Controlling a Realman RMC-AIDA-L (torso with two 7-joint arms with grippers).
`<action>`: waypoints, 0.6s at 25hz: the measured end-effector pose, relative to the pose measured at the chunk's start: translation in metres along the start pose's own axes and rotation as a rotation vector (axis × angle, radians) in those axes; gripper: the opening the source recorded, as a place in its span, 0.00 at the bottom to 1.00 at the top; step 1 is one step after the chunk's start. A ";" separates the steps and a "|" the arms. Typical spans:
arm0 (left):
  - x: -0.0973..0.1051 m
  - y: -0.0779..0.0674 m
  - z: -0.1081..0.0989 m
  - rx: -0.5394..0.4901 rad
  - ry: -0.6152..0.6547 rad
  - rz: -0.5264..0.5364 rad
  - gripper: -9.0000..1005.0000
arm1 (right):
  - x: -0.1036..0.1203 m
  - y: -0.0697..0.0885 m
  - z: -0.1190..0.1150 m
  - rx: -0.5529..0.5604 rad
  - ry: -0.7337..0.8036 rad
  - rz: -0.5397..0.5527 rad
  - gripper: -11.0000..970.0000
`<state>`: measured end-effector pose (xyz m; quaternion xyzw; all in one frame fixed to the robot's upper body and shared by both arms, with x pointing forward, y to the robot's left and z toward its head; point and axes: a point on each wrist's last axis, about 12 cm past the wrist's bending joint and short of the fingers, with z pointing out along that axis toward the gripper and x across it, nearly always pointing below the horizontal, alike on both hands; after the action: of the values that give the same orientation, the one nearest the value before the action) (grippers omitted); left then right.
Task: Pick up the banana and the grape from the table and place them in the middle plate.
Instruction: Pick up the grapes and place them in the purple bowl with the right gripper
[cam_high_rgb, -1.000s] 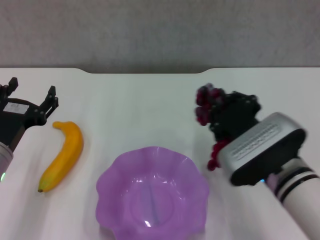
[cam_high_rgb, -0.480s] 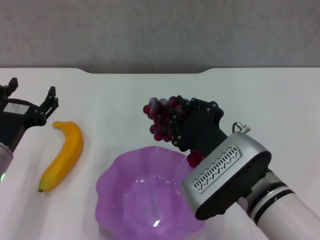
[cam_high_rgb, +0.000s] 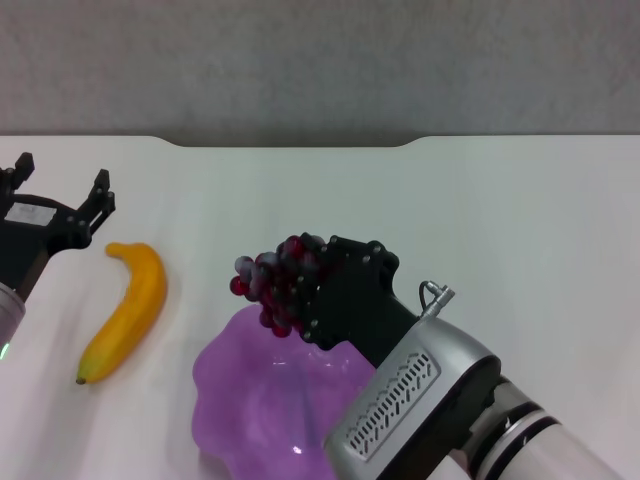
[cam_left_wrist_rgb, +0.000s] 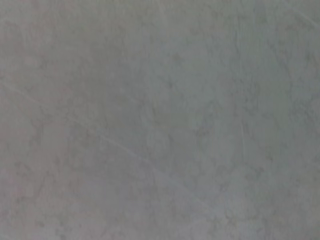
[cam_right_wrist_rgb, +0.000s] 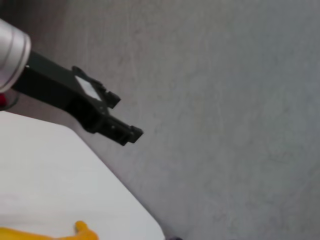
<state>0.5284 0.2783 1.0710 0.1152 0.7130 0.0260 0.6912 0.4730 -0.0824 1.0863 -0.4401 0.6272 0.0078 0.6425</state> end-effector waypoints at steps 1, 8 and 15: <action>0.000 0.000 0.000 0.000 0.000 0.000 0.88 | 0.000 0.000 0.000 0.000 0.000 0.000 0.21; 0.000 -0.001 0.000 0.001 -0.001 0.000 0.88 | 0.013 0.017 -0.002 -0.120 0.042 -0.016 0.22; 0.000 -0.001 0.000 0.002 -0.002 0.000 0.88 | 0.023 0.027 -0.004 -0.173 0.065 -0.047 0.25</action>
<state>0.5287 0.2775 1.0713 0.1157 0.7125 0.0252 0.6916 0.4596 -0.0805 1.0529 -0.5088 0.6341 0.0325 0.5813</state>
